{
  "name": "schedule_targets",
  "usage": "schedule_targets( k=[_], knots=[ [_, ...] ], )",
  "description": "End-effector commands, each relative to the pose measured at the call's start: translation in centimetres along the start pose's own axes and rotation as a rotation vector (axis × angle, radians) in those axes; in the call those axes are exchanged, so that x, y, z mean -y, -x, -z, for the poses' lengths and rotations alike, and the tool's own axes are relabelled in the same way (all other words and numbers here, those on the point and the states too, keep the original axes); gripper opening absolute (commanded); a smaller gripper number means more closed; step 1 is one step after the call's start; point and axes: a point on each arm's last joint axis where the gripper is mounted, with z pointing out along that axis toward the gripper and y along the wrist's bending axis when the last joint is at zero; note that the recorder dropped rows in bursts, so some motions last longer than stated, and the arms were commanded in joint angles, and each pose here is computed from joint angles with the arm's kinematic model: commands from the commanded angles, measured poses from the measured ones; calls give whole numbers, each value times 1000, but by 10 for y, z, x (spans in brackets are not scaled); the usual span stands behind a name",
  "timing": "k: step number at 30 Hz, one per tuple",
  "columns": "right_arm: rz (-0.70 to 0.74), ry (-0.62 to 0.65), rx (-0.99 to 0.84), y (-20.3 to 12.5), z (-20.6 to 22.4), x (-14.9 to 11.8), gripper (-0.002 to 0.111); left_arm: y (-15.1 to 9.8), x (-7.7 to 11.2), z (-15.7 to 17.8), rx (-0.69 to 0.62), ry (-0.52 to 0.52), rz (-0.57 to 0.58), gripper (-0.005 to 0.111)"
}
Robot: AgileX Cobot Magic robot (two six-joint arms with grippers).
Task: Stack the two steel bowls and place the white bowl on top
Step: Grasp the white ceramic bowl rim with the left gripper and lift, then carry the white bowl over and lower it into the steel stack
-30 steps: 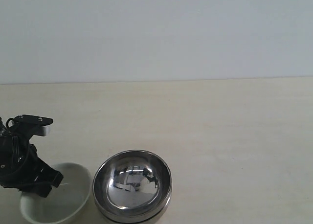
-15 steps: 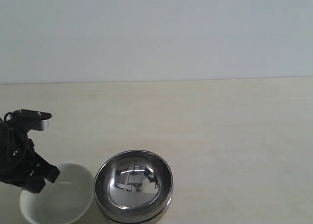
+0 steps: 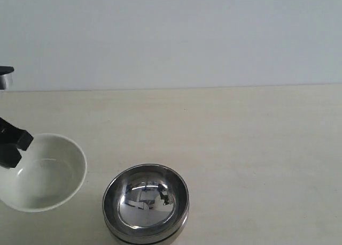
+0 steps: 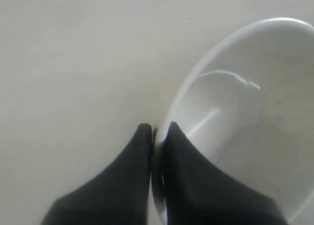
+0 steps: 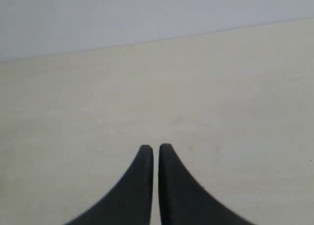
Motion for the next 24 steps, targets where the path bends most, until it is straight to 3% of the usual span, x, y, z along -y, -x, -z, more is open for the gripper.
schedule_targets(
  k=[1,4,12,24],
  knots=[
    [7,-2,16,1,0,0,0,6,18,12,92,-187,-7,4],
    [7,-2,16,1,0,0,0,10,26,12,126,-272,-6,4],
    [7,-2,16,1,0,0,0,13,35,-1,92,-320,-8,4],
    [7,-2,16,1,0,0,0,39,103,-48,-16,-413,-137,4]
  ],
)
